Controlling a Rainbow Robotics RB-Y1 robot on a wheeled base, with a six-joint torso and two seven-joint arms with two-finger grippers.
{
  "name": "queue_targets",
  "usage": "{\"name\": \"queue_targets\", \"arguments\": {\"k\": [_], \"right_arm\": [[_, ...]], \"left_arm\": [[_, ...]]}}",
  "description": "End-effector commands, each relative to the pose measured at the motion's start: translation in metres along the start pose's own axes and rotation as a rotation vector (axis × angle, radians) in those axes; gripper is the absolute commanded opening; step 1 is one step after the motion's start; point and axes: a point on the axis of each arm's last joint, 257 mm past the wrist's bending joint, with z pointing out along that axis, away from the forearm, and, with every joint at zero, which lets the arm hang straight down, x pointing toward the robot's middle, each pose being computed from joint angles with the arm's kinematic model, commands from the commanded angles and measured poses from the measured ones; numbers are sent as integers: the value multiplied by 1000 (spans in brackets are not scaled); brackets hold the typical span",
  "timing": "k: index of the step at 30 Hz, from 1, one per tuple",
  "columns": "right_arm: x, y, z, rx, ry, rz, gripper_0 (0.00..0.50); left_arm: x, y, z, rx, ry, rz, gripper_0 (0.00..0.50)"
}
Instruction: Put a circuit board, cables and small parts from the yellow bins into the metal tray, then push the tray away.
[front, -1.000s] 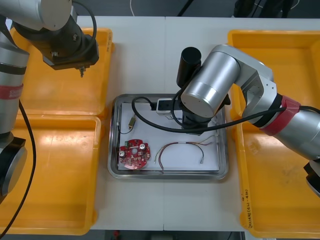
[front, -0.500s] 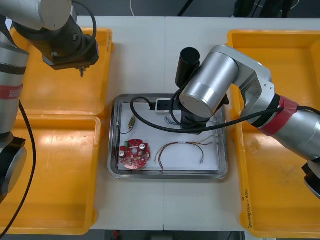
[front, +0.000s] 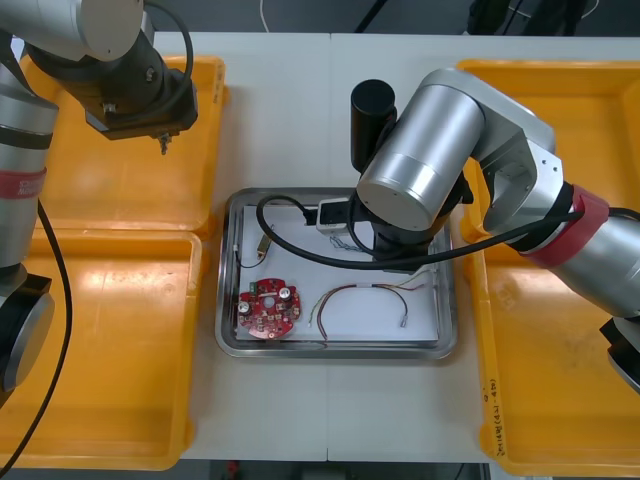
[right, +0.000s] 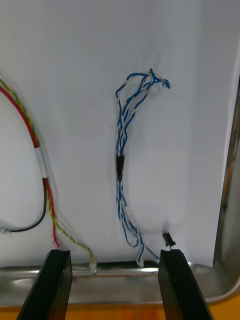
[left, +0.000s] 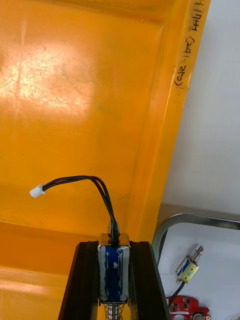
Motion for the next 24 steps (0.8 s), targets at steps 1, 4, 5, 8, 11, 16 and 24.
{"name": "queue_targets", "arguments": {"k": [1, 4, 5, 8, 11, 16, 24], "right_arm": [[-14, -16, -52, 70, -57, 112, 500], [-23, -19, -66, 91, -105, 155, 500], [-25, -22, -74, 102, -128, 181, 500], [-32, -27, -91, 128, -184, 234, 500], [-32, -34, -106, 154, -226, 296, 500], [-18, -37, -115, 156, -256, 396, 500], [38, -37, -118, 79, -299, 638, 500]], "left_arm": [[-4, -3, -10, 32, -22, -84, 2], [-4, -3, -10, 33, -21, -84, 0], [-4, -3, -10, 32, -19, -86, 3], [-4, -3, -10, 33, -21, -87, 1], [-4, -4, -10, 34, -20, -90, 2], [4, -18, -8, 45, -11, -70, 0], [22, -49, -9, 96, 16, -3, 1]]}}
